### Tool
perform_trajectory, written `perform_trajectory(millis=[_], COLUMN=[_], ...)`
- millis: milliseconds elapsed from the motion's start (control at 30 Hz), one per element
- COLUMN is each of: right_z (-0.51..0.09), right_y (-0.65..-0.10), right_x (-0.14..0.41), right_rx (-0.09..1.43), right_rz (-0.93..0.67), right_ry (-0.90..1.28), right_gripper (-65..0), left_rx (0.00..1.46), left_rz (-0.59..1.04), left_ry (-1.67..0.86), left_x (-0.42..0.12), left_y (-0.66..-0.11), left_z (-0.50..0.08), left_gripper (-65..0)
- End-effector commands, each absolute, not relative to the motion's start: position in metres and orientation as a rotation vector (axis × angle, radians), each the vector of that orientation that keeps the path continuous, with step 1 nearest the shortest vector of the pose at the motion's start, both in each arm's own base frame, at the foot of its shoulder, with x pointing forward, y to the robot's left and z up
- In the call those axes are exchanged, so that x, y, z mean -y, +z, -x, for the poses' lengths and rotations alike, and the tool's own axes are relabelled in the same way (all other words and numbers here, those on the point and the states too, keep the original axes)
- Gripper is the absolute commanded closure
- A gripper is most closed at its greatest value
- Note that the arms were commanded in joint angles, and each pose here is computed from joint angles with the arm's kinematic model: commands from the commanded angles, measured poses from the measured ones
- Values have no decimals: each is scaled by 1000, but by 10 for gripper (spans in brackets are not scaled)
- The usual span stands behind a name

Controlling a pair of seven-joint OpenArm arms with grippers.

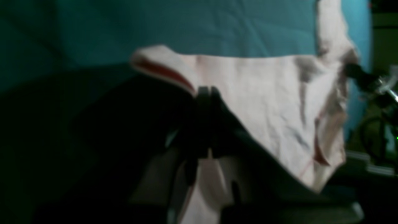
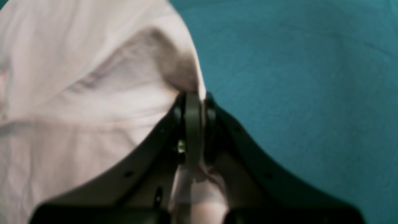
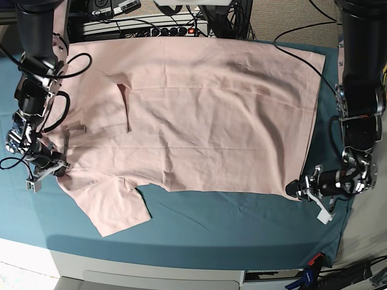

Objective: Fold the T-shirt properly
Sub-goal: 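Lower both grippers and pinch the shirt's long edge at sleeve and hem, then lift the edge with both grippers and fold it over toward the collar side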

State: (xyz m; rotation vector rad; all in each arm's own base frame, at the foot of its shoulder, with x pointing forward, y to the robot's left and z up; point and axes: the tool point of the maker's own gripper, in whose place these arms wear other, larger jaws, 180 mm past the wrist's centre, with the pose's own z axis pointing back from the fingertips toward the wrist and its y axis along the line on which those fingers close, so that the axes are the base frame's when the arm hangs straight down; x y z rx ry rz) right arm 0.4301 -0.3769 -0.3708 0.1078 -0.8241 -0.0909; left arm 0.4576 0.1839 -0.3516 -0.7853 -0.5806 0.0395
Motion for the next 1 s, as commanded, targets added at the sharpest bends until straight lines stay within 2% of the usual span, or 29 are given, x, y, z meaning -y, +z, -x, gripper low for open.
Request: perform_trajectory(millis=[0, 567, 733, 967], right_z=[-441, -388, -381, -369], right_y=[-344, -324, -314, -308], right_x=[388, 375, 363, 361], right_rx=[896, 969, 980, 967], right_rz=[-96, 12, -8, 10], right_ry=[-74, 128, 157, 201], right_gripper=[0, 0, 0, 0], left_rx=[663, 586, 564, 537], left_rz=[811, 997, 1036, 974], left_ry=[24, 89, 113, 100], left_x=[-191, -219, -228, -254], left_y=[-321, -316, -318, -321], left_z=[-474, -429, -413, -396], left_gripper=[0, 0, 0, 0])
